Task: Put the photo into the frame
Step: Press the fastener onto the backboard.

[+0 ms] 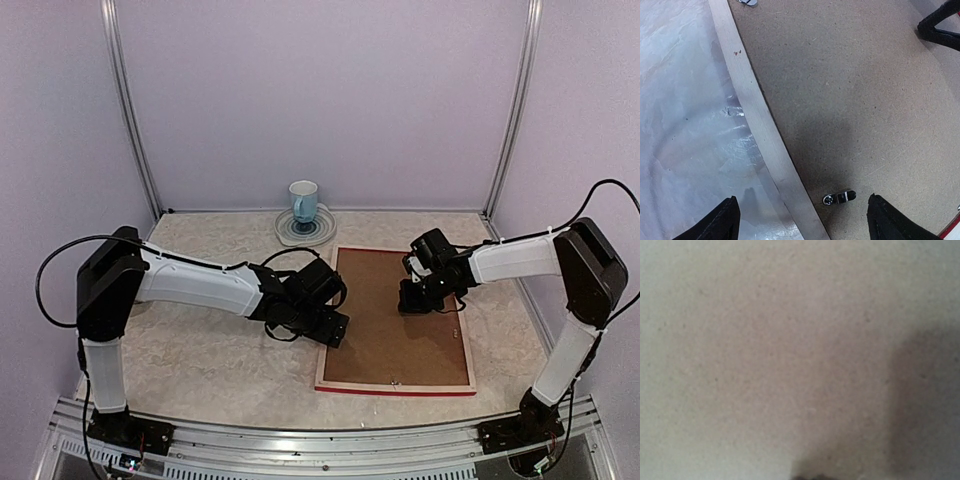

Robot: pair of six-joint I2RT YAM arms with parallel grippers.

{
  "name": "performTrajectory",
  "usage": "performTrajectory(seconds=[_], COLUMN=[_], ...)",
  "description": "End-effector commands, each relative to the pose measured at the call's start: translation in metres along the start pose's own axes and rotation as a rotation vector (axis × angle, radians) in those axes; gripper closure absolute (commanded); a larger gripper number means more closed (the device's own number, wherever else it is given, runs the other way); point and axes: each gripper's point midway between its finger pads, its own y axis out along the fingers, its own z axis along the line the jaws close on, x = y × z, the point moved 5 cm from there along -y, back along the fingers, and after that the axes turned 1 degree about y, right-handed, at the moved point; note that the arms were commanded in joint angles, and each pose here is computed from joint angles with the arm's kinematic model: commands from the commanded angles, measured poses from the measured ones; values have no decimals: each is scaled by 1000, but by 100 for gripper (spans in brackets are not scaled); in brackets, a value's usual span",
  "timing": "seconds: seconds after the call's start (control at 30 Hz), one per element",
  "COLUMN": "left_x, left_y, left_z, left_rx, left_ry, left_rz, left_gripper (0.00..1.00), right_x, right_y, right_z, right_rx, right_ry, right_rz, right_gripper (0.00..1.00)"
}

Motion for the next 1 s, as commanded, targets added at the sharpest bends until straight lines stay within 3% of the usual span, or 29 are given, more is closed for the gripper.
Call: performTrajectory(seconds=[0.0, 0.63, 0.97], left_x=[-4, -15, 8], left_y=[2, 19, -5], left_z=[4, 11, 1], left_rx=[34, 64, -77], left_ry=[11, 9, -31], left_rz=[8, 35, -47], left_gripper=[13, 17, 18], right_x=[-14, -10, -6], right_y=[9, 5, 4], right_z=[-3, -3, -1], right_rx=[-19, -31, -37], right_ry=[2, -4, -11], right_rz=[56, 48, 46], right_gripper=[90, 90, 90])
